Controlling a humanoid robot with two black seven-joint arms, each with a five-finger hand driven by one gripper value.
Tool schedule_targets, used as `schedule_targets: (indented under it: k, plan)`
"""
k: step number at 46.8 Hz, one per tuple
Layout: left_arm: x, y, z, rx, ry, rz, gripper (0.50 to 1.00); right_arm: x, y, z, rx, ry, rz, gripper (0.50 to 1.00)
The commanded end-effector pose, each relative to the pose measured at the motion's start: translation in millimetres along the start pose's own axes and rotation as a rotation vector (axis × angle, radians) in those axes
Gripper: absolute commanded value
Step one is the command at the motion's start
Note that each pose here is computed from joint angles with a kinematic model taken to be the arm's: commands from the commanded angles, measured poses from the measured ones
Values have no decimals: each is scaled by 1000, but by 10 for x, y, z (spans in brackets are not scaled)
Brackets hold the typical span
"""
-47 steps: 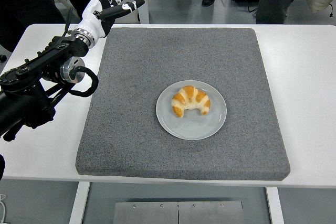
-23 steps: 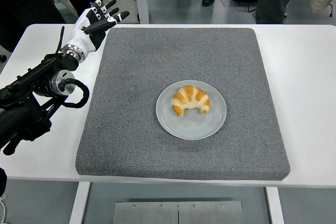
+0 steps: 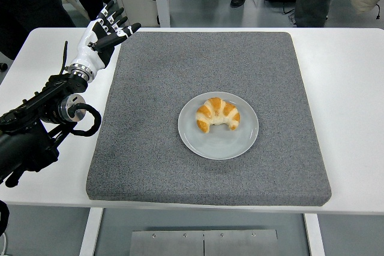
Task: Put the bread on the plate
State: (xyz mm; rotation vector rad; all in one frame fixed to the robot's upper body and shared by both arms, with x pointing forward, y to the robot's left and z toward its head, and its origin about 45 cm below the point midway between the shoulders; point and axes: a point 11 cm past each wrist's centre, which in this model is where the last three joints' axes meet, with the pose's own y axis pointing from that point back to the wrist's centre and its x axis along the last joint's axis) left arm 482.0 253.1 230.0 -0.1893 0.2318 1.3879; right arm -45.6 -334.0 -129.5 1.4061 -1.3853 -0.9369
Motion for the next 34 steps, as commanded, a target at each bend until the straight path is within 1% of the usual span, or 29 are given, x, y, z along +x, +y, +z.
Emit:
schedule_targets:
  k: [1, 34]
  plan:
    - [-1, 0, -5, 3, 1, 0, 966, 0, 3, 8, -1, 0, 0, 1000]
    - [11, 4, 7, -7, 1, 2, 966, -10, 2, 7, -1, -1, -3, 1000]
